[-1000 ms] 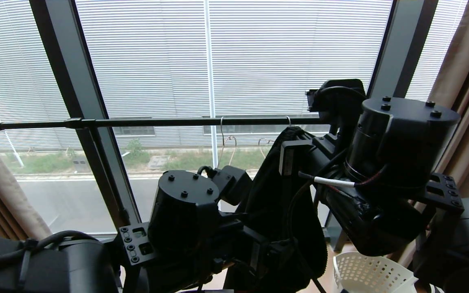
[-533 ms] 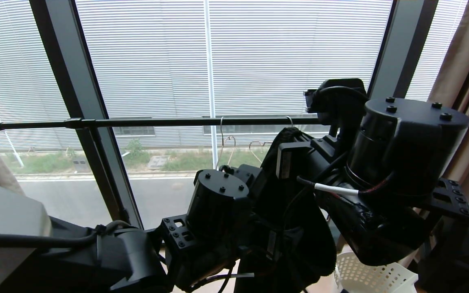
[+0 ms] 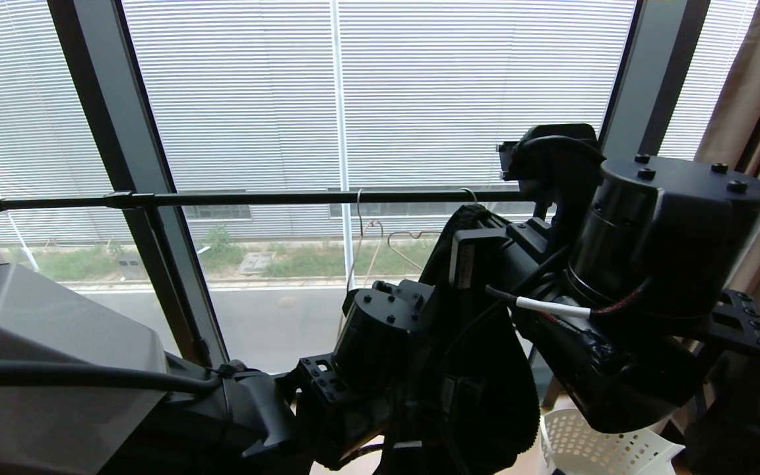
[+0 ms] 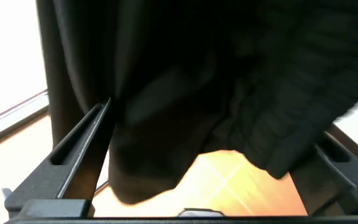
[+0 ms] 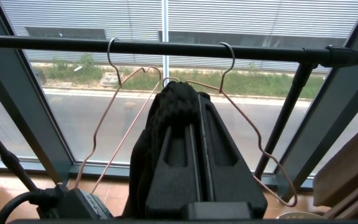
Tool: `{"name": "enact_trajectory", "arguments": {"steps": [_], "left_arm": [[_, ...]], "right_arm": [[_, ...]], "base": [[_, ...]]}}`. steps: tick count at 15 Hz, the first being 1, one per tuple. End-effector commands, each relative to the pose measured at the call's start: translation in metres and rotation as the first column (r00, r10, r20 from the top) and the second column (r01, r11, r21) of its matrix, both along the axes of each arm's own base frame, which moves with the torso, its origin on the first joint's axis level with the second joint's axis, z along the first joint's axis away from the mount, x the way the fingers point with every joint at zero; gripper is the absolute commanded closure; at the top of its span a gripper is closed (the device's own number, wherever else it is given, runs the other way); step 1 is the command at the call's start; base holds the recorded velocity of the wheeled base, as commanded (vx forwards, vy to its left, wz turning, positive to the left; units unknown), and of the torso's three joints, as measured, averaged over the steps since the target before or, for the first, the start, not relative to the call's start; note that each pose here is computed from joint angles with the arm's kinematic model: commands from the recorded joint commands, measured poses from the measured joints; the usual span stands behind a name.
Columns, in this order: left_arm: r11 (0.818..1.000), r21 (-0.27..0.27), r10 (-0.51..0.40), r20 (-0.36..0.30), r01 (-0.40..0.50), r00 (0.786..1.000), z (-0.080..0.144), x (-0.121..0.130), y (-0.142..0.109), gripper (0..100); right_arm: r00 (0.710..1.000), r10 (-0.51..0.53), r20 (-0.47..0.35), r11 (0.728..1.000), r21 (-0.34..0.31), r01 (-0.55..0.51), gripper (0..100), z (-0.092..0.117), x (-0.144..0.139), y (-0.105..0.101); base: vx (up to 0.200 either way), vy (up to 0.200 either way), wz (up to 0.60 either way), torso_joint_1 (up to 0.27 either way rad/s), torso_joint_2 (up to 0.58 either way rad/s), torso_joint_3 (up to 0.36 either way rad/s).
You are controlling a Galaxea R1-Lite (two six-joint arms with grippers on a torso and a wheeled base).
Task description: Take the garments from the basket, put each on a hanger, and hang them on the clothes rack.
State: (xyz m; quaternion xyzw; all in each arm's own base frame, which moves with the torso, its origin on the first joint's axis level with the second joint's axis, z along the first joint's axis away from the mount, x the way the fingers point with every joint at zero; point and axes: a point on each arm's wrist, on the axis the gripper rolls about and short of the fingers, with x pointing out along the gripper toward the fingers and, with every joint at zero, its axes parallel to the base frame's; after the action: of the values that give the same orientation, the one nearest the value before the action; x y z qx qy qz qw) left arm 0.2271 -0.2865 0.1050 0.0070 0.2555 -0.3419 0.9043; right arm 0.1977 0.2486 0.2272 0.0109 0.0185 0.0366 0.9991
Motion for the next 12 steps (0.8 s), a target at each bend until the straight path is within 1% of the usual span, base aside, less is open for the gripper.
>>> {"name": "enact_trajectory", "arguments": {"steps": [1, 3, 6, 9, 12], "left_arm": [[0.999, 0.04, 0.025, -0.012, -0.025, 1.0, -0.011, -0.001, 0.002, 0], [0.998, 0.059, 0.028, -0.023, -0.027, 0.999, -0.016, -0.004, 0.004, 0], [0.996, 0.09, 0.011, -0.047, -0.007, 0.999, -0.025, -0.014, 0.006, 0], [0.989, 0.146, 0.013, -0.087, -0.001, 0.996, -0.039, -0.024, 0.019, 0], [0.987, 0.157, -0.007, -0.095, 0.022, 0.995, -0.037, -0.038, 0.026, 0]], "right_arm": [[1.0, 0.002, 0.009, 1.0, 0.012, -0.002, 100, 0.005, -0.002, -0.003], [1.0, 0.002, 0.004, 1.0, 0.007, -0.002, 100, 0.003, -0.002, -0.002], [1.0, 0.002, 0.012, 1.0, 0.018, -0.002, 100, 0.006, -0.003, -0.003], [1.0, 0.004, 0.009, 1.0, 0.015, -0.004, 100, 0.005, -0.002, -0.002], [1.0, -0.003, 0.009, 1.0, 0.016, 0.002, 100, 0.005, 0.0, -0.003]], "base": [[0.0, 0.0, 0.0, 0.0, 0.0, 0.0], [0.0, 0.0, 0.0, 0.0, 0.0, 0.0], [0.0, 0.0, 0.0, 0.0, 0.0, 0.0], [0.0, 0.0, 0.0, 0.0, 0.0, 0.0], [0.0, 0.0, 0.0, 0.0, 0.0, 0.0]]}}
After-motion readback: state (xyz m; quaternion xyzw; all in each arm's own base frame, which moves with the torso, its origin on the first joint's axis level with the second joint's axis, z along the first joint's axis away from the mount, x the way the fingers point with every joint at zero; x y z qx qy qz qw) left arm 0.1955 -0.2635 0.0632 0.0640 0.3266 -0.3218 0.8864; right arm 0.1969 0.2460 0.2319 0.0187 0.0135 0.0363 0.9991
